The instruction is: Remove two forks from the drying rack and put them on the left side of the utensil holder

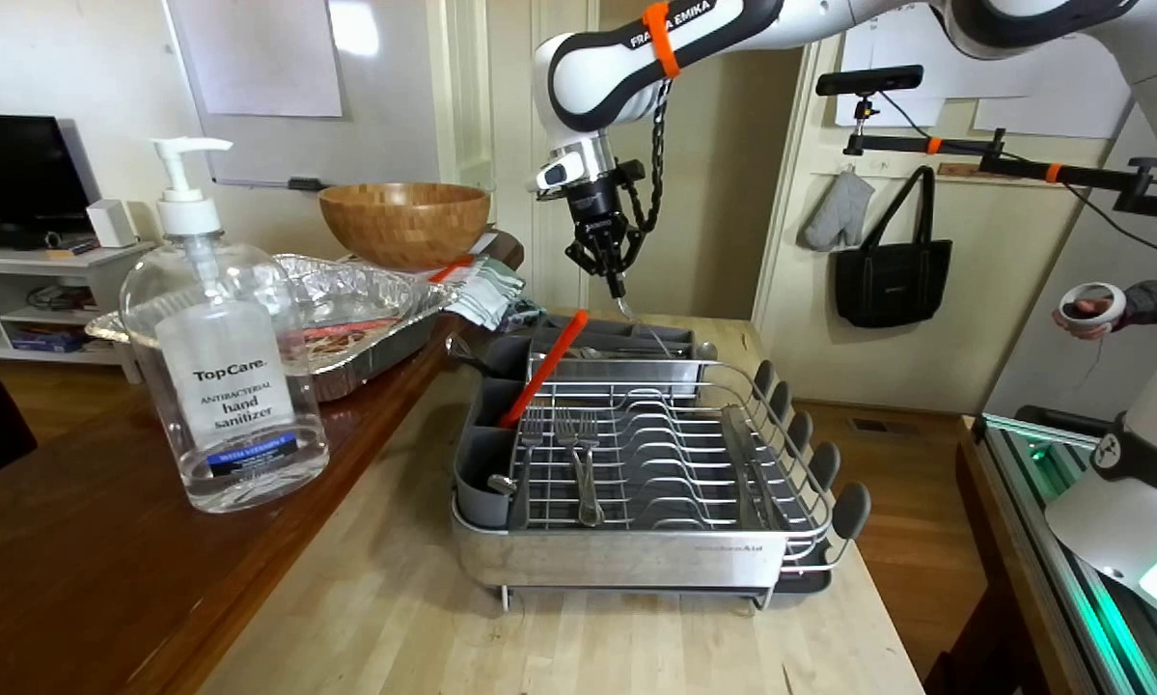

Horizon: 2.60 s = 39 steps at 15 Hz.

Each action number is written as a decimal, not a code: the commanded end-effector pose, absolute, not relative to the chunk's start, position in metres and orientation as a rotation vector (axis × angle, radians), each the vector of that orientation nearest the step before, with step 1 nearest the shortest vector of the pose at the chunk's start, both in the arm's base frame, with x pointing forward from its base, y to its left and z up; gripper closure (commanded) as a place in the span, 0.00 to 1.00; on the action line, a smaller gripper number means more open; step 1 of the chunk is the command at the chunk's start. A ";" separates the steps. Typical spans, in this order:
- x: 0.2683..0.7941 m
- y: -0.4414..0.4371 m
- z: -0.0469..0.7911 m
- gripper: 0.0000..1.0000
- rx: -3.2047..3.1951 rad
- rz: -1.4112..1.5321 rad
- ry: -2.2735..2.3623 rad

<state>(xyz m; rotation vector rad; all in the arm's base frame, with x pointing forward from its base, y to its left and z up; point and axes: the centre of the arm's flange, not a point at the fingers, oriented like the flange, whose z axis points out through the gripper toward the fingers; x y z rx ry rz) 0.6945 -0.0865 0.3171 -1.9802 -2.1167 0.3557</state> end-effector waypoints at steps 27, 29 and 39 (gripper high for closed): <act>0.752 -0.043 0.278 0.20 -1.978 0.561 -2.199; 0.749 -0.034 0.301 0.05 -2.005 0.499 -2.247; 0.673 -0.027 0.451 0.00 -2.666 0.274 -1.963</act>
